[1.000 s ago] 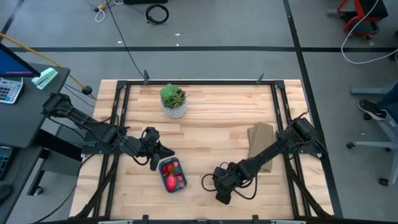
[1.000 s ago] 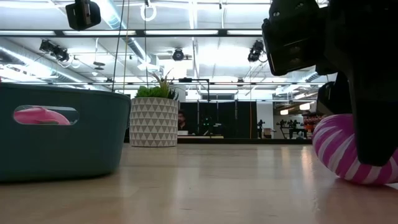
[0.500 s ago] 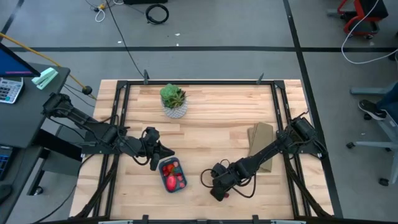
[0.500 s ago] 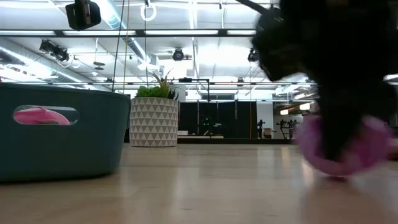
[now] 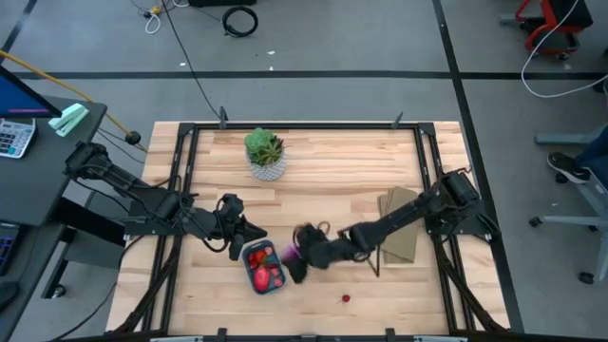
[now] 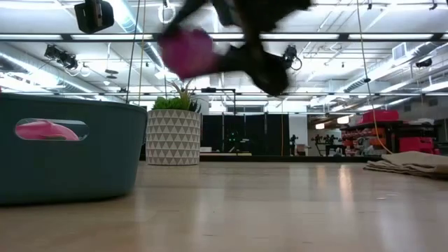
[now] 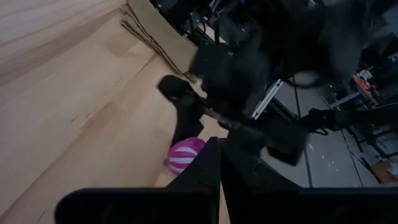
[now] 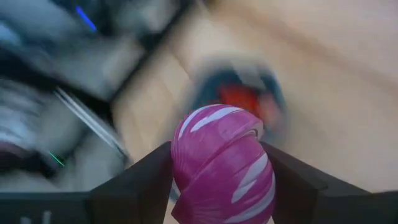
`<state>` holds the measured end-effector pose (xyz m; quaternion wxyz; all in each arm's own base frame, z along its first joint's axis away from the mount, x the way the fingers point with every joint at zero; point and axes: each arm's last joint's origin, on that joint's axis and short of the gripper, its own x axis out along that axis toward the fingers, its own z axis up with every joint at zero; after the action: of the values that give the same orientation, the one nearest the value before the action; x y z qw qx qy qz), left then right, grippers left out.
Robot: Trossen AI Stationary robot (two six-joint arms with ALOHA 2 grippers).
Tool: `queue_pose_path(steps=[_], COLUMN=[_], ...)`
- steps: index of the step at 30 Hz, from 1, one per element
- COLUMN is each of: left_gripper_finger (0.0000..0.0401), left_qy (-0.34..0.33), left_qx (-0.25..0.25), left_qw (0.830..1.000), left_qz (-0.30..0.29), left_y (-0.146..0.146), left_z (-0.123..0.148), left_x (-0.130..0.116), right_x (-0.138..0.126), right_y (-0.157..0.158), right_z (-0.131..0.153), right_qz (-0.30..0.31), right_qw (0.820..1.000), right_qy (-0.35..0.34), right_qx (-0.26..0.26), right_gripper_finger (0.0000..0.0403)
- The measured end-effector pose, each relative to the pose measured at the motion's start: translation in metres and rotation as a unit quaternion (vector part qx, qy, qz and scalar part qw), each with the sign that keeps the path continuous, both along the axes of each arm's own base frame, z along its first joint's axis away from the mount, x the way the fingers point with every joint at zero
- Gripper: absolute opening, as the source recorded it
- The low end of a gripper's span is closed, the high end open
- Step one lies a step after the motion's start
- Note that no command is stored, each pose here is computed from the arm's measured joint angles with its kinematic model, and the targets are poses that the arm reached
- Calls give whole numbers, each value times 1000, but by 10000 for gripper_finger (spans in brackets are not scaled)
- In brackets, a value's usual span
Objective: Pick and placing Produce into tupperware
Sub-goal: Put the purple onion into the bin
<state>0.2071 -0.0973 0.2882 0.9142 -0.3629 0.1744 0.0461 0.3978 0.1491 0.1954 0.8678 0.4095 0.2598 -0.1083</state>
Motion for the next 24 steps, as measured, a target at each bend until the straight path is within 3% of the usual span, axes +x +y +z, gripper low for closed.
queue_pose_path(steps=[4, 7, 11, 16, 21, 24], left_gripper_finger=[9, 16, 23, 16, 8, 8], left_qy=[-4, -8, -15, 17, 38, 42], left_qx=[-2, -4, 8, 15, 17, 12], left_qw=[1000, 1000, 1000, 998, 998, 998], left_qz=[0, 0, -15, -65, -54, -44], left_y=[0, 0, -1, -7, -9, -8], left_z=[1, 2, 3, -4, -7, -6], left_x=[0, 1, 1, -5, -9, -11], right_x=[24, 44, 87, 116, 108, 98], right_y=[-22, -31, -19, -3, -12, -16], right_z=[13, 8, -1, -5, 9, 16], right_qz=[-24, -17, 43, 88, 75, 71], right_qw=[994, 995, 993, 994, 988, 984], right_qy=[-109, -101, -110, -24, 65, 105], right_qx=[1, -21, -13, -57, -119, -124], right_gripper_finger=[224, 227, 230, 228, 225, 227])
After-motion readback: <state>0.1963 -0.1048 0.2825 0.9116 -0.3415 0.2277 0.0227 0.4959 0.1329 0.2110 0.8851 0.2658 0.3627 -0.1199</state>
